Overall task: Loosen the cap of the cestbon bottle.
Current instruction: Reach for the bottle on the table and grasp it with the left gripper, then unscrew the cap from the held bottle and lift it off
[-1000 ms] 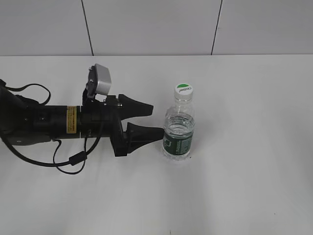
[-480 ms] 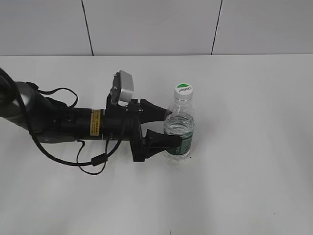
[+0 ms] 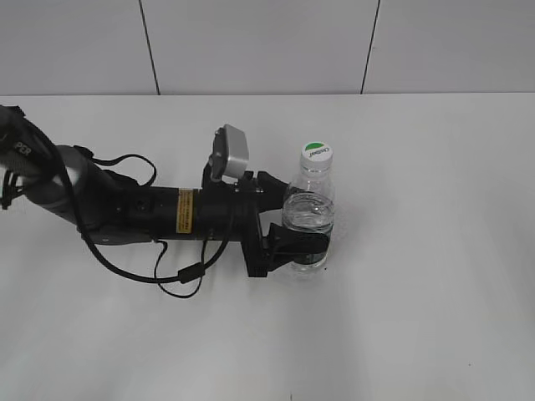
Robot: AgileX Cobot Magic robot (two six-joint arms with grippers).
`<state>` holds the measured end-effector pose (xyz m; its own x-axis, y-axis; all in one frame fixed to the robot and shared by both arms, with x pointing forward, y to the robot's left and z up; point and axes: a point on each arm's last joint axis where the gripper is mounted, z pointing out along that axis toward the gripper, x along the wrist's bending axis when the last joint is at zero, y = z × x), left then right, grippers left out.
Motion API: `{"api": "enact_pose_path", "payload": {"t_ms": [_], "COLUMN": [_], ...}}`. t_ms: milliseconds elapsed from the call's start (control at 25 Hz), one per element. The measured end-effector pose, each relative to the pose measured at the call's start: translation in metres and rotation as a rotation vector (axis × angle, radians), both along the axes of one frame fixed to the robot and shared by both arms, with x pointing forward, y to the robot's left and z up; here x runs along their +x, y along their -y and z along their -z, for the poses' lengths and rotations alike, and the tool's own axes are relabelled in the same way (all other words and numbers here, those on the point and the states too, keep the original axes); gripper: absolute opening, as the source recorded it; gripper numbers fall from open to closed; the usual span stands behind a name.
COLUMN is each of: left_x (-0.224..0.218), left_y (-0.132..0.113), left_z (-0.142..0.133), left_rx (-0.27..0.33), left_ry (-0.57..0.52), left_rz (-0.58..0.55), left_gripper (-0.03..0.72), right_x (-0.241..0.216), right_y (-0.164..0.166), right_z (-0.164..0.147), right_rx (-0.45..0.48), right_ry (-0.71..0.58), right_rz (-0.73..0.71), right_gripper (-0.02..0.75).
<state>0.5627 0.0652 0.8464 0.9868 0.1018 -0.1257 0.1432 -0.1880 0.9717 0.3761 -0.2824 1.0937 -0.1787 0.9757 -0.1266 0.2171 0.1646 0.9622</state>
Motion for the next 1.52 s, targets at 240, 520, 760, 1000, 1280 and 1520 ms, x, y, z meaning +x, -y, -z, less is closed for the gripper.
{"api": "enact_pose_path", "payload": {"t_ms": [240, 520, 760, 1000, 1280, 1520], "left_x": [0.000, 0.002, 0.002, 0.002, 0.007, 0.010], "left_y": [0.007, 0.006, 0.007, 0.007, 0.002, 0.000], "left_z": [0.002, 0.005, 0.004, 0.004, 0.004, 0.004], "left_rx": [0.031, 0.057, 0.051, 0.050, 0.059, 0.060], "left_ry": [-0.003, -0.006, -0.008, -0.007, 0.050, 0.098], "left_rz": [-0.028, -0.053, -0.056, -0.059, -0.075, -0.100], "left_gripper": [0.549, 0.538, 0.419, 0.414, 0.414, 0.414], "right_x": [0.000, 0.001, 0.001, 0.001, 0.015, 0.054], "right_y": [0.000, 0.001, 0.001, 0.000, -0.001, -0.010], "right_z": [0.000, -0.002, -0.002, -0.003, -0.005, -0.003], "right_rx": [-0.001, -0.001, 0.005, 0.033, 0.014, -0.103], "right_ry": [0.003, 0.025, 0.024, 0.025, -0.011, -0.177], "right_rz": [0.001, 0.009, 0.009, 0.011, 0.005, -0.096], "right_gripper": [0.586, 0.586, 0.586, 0.586, 0.586, 0.586]}}
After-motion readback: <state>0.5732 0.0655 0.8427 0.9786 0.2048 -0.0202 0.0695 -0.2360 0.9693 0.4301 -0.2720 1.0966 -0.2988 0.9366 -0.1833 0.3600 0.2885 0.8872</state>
